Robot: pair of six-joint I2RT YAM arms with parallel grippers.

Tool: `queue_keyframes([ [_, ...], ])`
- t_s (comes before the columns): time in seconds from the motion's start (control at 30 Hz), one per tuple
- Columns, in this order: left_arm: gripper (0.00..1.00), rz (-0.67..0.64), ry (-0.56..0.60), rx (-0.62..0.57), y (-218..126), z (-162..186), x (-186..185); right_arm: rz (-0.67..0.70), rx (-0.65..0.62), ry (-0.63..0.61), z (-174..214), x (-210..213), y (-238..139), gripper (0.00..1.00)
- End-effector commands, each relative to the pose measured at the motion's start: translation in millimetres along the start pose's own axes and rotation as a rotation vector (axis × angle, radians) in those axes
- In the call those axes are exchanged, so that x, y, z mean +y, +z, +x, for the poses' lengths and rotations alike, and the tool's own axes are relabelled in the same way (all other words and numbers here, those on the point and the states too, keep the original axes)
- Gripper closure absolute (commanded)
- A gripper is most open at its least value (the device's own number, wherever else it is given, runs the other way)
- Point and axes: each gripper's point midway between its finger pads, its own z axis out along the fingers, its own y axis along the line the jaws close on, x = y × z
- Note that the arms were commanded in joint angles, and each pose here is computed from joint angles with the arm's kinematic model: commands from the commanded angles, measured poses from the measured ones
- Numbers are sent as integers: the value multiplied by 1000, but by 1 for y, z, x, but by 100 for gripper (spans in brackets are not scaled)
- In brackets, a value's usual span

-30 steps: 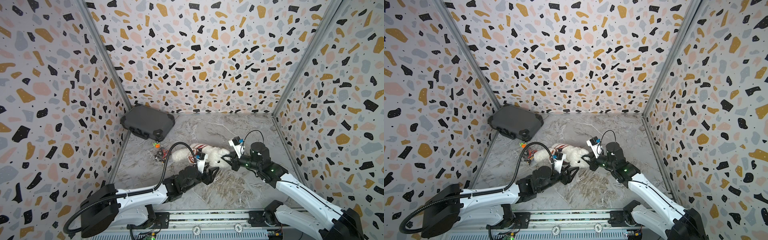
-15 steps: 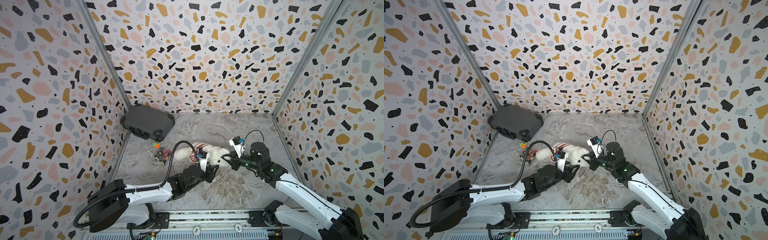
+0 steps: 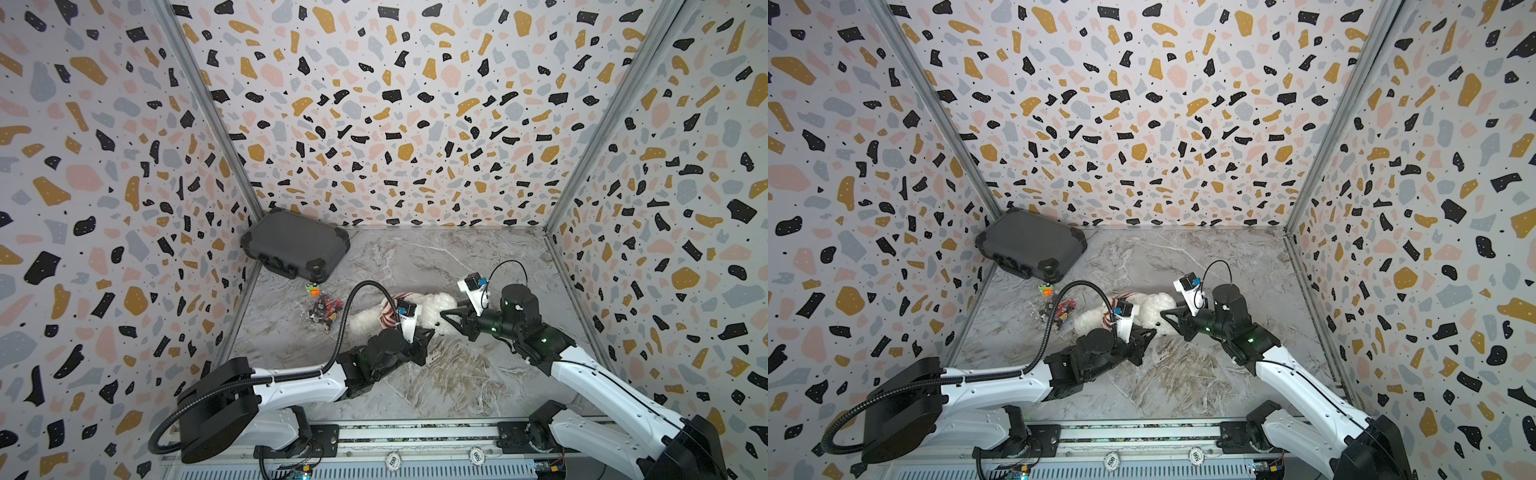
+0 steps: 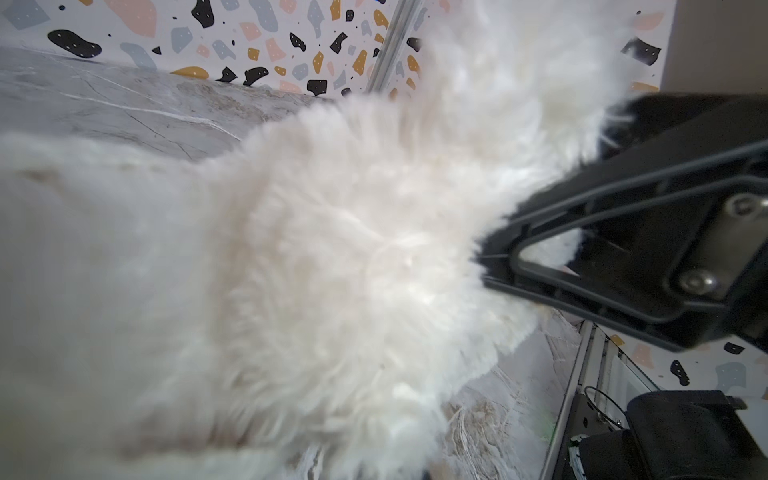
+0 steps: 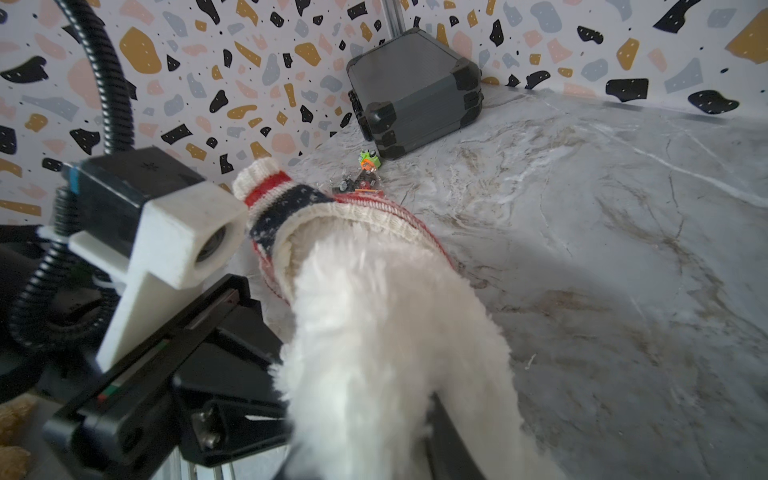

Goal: Dress the teddy bear
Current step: 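Lift the bear upright between both grippers, left holding its body, right its head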

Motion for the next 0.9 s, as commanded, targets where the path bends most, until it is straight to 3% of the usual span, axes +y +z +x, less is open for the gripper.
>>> queue_keyframes([
  [0.0,100,97,-44,-103,-12,-45,-25,-41,-95,-118,-22,22,-18,36],
  [0.07,100,122,-74,-95,-19,-49,-23,-36,-119,-154,-23,26,-25,24],
  [0.2,100,197,-117,-81,-34,-57,-21,-56,-141,-204,-22,34,-33,17],
  [0.43,100,325,-79,-10,-60,-58,-33,-81,-183,-225,-29,44,-39,16],
  [0.57,100,333,-41,59,-63,-49,-34,-131,-214,-227,-37,56,-42,17],
  [0.87,100,402,-17,74,-71,-48,-46,-175,-177,-254,-28,66,-39,26],
])
